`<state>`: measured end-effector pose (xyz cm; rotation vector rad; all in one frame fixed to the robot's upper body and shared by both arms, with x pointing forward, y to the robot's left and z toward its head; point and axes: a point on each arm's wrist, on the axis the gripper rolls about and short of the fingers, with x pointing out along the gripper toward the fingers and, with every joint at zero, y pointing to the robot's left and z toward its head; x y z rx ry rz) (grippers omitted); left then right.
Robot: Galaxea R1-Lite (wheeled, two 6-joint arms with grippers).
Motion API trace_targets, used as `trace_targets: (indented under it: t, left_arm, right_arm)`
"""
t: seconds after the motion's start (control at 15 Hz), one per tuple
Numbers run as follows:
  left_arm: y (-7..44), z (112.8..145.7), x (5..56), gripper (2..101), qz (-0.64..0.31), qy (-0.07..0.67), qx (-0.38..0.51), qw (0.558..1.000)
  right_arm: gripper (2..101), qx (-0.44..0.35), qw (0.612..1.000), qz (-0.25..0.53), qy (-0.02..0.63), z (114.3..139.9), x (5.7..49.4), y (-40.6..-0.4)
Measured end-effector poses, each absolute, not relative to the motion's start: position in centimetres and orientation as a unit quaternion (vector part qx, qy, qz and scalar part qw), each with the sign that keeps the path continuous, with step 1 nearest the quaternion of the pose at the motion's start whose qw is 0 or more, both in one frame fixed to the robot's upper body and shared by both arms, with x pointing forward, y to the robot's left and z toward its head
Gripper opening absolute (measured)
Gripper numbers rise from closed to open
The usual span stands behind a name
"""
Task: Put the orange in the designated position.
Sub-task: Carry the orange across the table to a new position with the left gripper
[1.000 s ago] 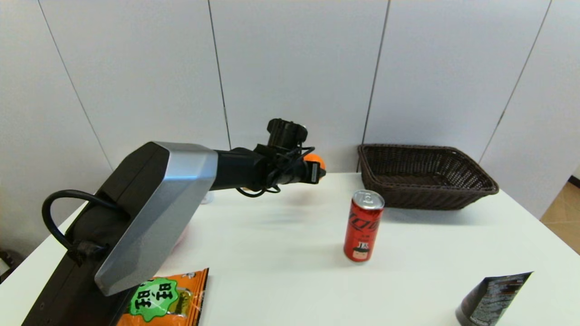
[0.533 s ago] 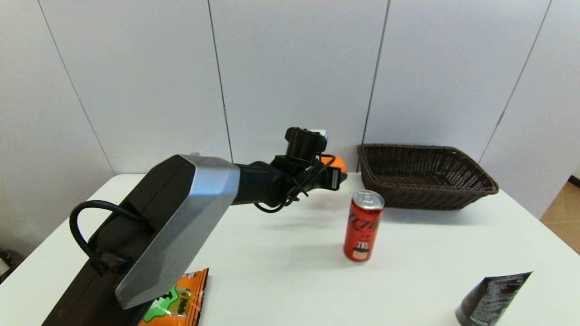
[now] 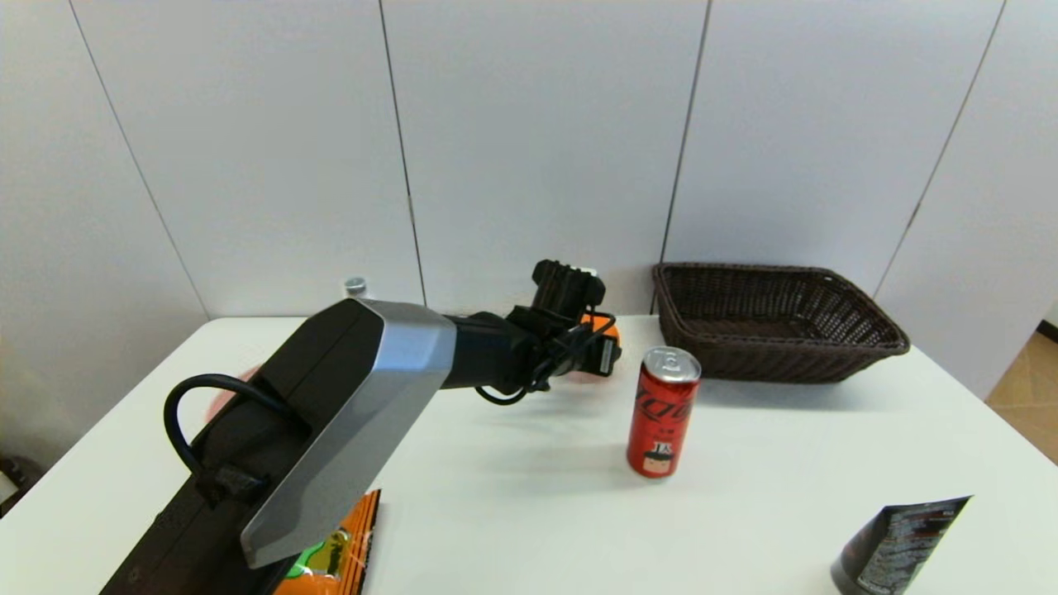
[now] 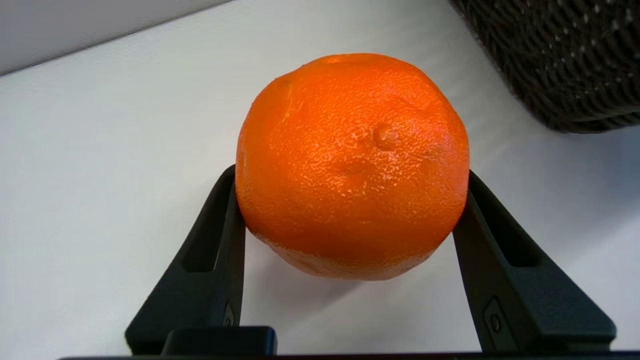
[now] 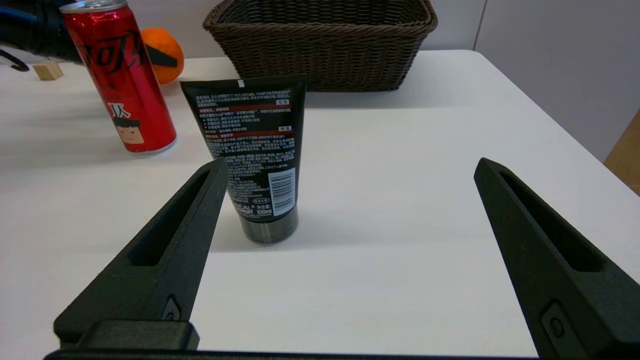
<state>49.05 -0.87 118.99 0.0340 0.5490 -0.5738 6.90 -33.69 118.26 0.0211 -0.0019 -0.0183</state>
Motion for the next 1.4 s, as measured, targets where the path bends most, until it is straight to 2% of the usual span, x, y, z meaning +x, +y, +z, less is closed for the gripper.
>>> trace_targets:
  t: [0.33, 0.6, 1.4]
  left_arm:
    - [-1.04, 118.65, 49.18, 67.6, -0.289, 0.263, 0.013, 0.920]
    - [-1.37, 118.88, 49.12, 67.4, -0.337, 0.258, -0.002, 0.905]
    - [-1.66, 118.56, 49.05, 67.4, -0.363, 0.259, -0.008, 0.895]
  right_arm:
    - [97.3, 0.011, 1.000, -0.009, -0.001, 118.27, 6.90, -33.69]
    - [97.3, 0.011, 1.000, -0.009, -0.001, 118.27, 6.90, -33.69]
    - [97.3, 0.011, 1.000, -0.009, -0.001, 118.26, 6.90, -33.69]
